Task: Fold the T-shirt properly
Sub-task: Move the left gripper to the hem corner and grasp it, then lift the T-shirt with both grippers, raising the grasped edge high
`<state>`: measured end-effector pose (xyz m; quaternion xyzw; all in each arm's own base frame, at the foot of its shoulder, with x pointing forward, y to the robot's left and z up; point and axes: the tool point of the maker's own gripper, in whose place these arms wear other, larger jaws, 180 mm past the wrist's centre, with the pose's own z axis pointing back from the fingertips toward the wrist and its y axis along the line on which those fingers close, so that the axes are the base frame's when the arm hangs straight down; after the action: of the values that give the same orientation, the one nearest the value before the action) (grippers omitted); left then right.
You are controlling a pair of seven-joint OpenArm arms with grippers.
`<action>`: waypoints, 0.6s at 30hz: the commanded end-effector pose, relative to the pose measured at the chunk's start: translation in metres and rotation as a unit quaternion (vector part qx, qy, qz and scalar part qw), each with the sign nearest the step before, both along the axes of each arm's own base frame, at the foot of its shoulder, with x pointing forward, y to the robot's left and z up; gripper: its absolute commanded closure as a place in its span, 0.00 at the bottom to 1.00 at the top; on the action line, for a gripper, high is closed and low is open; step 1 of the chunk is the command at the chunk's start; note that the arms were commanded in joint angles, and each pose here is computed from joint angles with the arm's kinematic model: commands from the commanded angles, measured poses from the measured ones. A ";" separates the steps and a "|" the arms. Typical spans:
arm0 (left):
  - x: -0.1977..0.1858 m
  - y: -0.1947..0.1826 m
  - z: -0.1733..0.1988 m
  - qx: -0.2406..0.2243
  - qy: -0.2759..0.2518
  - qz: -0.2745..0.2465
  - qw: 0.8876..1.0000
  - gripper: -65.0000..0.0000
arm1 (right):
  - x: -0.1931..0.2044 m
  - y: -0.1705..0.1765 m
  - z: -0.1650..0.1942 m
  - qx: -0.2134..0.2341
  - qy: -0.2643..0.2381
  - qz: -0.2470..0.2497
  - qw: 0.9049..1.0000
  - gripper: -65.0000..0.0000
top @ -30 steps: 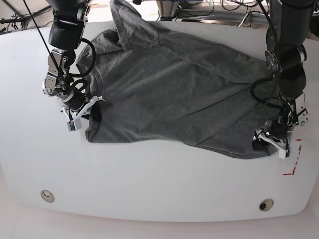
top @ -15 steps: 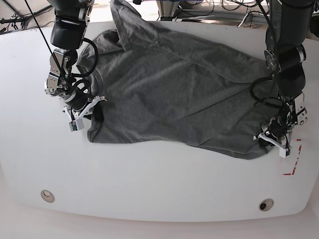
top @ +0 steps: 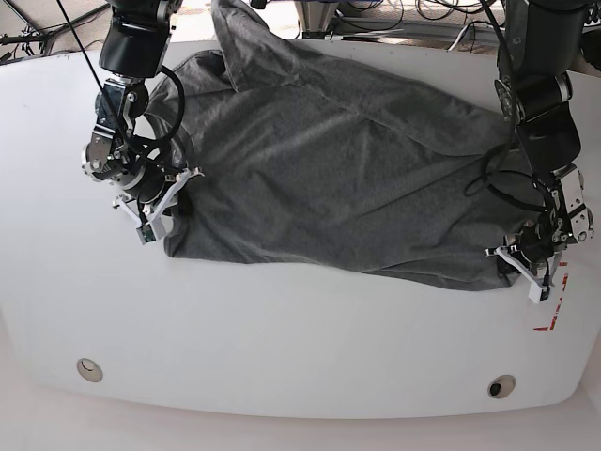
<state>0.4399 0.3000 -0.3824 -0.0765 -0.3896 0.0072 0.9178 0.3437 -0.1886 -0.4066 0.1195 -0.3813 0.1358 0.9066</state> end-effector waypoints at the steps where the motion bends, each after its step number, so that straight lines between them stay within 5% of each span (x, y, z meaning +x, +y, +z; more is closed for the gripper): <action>1: 0.016 0.010 0.043 0.029 -0.050 -0.004 0.998 1.00 | 0.018 -0.012 0.032 -0.006 -0.048 -0.015 0.999 1.00; 18: -0.001 0.010 0.152 0.160 -0.102 -0.016 0.982 1.00 | 0.059 -0.062 0.108 -0.096 -0.095 -0.022 0.991 1.00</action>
<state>0.4318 0.3011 -0.2671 0.0378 -0.4412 -0.0783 0.8932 0.3857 -0.2339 -0.3316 0.0376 -0.4201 0.1595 0.8926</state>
